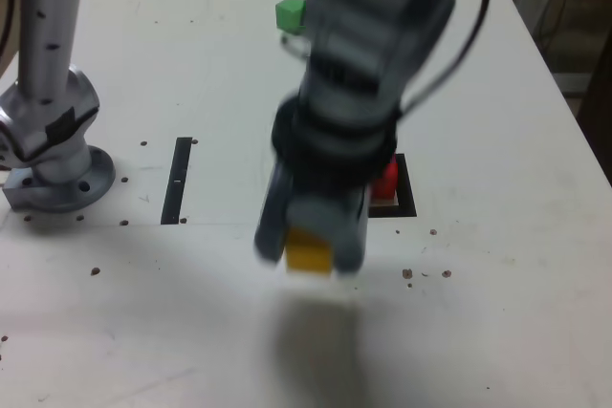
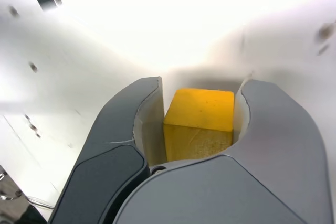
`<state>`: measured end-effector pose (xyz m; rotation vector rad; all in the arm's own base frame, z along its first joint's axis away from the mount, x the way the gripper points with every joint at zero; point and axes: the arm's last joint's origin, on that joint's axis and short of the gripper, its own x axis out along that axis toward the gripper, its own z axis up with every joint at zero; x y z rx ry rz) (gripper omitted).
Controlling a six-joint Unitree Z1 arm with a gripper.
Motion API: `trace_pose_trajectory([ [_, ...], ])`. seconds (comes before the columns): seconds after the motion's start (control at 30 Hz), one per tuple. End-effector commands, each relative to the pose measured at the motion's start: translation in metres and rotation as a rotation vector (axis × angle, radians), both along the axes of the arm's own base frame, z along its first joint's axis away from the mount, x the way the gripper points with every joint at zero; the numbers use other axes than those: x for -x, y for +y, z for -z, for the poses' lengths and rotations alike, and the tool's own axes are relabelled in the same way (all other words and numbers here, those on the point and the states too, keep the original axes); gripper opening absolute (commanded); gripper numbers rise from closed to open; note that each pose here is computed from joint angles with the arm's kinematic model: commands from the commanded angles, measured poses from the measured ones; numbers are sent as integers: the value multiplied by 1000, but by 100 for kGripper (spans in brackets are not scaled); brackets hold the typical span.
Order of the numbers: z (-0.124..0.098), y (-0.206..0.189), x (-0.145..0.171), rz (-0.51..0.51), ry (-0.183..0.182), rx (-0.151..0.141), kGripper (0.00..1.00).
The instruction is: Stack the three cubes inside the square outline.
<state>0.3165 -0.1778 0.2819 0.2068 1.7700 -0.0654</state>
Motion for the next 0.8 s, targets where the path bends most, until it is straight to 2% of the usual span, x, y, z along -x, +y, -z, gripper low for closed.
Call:
trace_pose_trajectory([
  [0.0, -9, 15, -5, 12, -5, 0, 10],
  [0.3, -22, 80, -30, -25, 2, -14, 10],
  [0.57, -22, 122, -47, -69, -13, -52, 10],
  [0.67, -19, 129, -53, -70, -9, -50, 10],
  [0.77, -15, 133, -57, -69, 2, -35, 10],
])
